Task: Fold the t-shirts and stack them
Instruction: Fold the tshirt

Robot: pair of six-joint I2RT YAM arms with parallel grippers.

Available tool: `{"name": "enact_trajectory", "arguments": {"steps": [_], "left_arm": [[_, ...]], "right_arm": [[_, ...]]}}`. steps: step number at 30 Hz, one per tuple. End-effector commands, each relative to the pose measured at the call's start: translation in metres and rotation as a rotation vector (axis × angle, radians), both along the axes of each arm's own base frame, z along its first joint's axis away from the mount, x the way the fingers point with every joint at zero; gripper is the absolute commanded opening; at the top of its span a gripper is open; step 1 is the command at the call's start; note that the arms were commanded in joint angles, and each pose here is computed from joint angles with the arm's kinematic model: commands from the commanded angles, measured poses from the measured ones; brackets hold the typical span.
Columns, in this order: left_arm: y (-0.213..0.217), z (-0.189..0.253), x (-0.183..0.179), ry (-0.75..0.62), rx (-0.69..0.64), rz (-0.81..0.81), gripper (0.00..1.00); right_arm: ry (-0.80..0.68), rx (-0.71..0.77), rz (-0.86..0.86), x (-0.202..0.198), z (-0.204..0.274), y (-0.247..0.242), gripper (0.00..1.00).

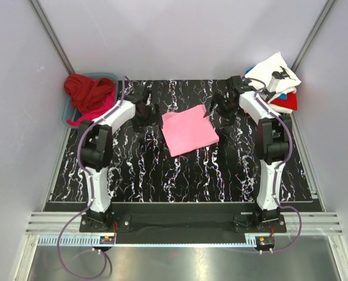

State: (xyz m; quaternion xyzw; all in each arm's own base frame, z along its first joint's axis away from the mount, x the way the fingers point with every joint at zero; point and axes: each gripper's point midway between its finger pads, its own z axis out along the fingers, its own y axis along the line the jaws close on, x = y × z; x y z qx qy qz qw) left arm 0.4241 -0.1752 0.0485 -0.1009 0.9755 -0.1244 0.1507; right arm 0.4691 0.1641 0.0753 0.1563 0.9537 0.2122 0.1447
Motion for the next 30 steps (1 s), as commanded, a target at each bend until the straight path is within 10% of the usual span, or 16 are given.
{"name": "enact_trajectory", "arguments": {"steps": [1, 18, 24, 30], "left_arm": [[-0.008, 0.061, 0.000, -0.181, -0.079, -0.019, 0.99], [-0.055, 0.005, -0.069, -0.150, -0.258, -0.086, 0.97], [-0.066, -0.011, -0.066, -0.138, -0.276, -0.078, 0.94], [-0.073, -0.025, -0.066, -0.109, -0.275, -0.077, 0.84]], "right_arm": [[-0.227, 0.020, -0.017, 0.014, 0.062, -0.014, 0.98], [-0.025, 0.132, 0.005, -0.089, -0.038, 0.015, 0.77], [-0.006, 0.116, 0.063, -0.122, -0.043, 0.041, 0.46], [0.003, 0.099, 0.052, -0.127, -0.044, 0.039, 0.42]]}}
